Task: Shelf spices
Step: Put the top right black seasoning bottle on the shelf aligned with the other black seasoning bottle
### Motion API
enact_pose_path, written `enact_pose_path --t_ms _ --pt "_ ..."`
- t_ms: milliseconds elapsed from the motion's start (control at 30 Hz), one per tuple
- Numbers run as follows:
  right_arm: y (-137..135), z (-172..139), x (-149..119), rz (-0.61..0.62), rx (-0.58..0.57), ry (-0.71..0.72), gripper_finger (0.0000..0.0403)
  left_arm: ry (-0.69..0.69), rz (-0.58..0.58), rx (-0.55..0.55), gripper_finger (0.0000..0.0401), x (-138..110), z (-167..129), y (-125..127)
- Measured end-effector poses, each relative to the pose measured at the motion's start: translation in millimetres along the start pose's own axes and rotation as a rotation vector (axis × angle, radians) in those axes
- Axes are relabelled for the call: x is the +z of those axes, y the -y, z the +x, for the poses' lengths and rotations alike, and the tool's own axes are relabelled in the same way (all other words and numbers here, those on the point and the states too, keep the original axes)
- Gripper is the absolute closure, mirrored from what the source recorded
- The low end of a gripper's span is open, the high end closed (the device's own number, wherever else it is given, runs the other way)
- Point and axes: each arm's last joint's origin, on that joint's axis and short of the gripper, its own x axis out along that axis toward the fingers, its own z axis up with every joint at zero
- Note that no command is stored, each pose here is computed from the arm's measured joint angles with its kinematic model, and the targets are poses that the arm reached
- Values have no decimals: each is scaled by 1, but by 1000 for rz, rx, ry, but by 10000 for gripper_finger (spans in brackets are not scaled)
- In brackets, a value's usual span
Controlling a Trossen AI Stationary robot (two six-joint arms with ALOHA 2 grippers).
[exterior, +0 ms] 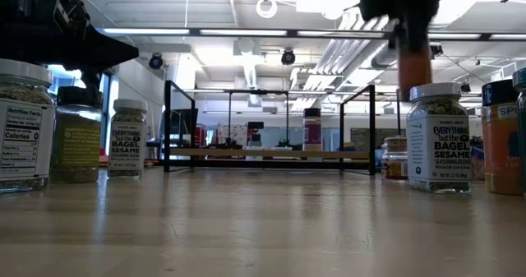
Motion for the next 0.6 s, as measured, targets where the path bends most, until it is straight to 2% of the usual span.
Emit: enact_pose_path --t_ms 100,233,400,600 --pt "-11 -25 18 3 59 54 215 0 0 0 400 0 0 0" --pt "-20 -38 52 -33 62 92 215 0 0 0 400 0 0 0" --pt "-19 -35 99 -82 2 127 215 0 -1 0 400 0 0 0" --pt "11 -17 139 -94 -86 103 215 0 -1 0 400 0 0 0"
